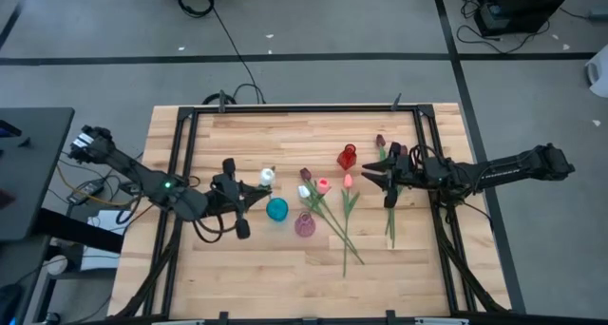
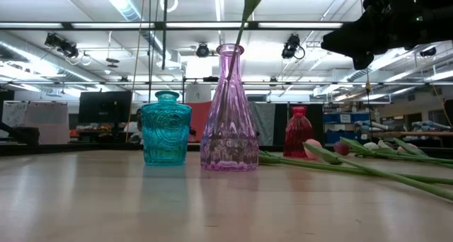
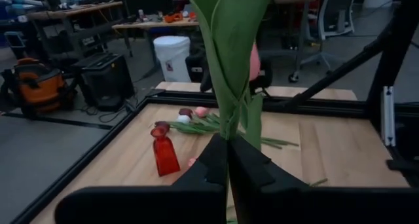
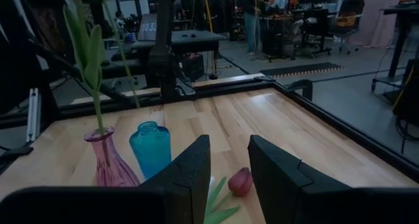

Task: Sort flowers into vase by color
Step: Put the left white tulip into the blue vase

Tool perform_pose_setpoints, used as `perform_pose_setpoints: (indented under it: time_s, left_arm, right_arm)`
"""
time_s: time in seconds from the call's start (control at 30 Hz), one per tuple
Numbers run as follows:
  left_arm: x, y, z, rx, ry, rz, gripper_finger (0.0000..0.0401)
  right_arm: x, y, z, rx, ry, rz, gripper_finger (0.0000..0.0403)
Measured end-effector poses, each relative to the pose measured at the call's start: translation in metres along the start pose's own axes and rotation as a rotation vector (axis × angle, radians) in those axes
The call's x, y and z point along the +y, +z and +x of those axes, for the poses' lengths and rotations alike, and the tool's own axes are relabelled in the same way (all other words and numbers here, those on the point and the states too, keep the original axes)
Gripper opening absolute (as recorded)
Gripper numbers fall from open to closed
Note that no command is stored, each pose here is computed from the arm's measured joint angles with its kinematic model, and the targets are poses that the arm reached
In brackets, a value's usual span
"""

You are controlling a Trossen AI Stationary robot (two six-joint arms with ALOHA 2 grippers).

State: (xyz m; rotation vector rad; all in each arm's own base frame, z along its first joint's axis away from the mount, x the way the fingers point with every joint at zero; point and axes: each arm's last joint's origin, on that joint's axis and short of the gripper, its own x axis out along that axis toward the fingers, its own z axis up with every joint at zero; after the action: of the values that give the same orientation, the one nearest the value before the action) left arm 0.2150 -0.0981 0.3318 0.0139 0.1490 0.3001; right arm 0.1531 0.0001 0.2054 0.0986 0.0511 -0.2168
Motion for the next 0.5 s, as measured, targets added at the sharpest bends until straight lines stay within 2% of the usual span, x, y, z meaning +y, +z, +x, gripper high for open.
perform_pose_setpoints:
  time_s: [0.23,0.5]
  left_arm:
    - [-0.001,-0.024,0.003,-0.034,-0.012,-0.036,0.0008]
    - [0.006,-0.048,0.009,-0.052,0.021,-0.058,0.0008]
  right_arm:
    - [0.000,-0.001,0.000,0.005,-0.002,-0.001,0.0118]
    - [0.000,-0.001,0.001,0.007,-0.005,0.002,0.0118]
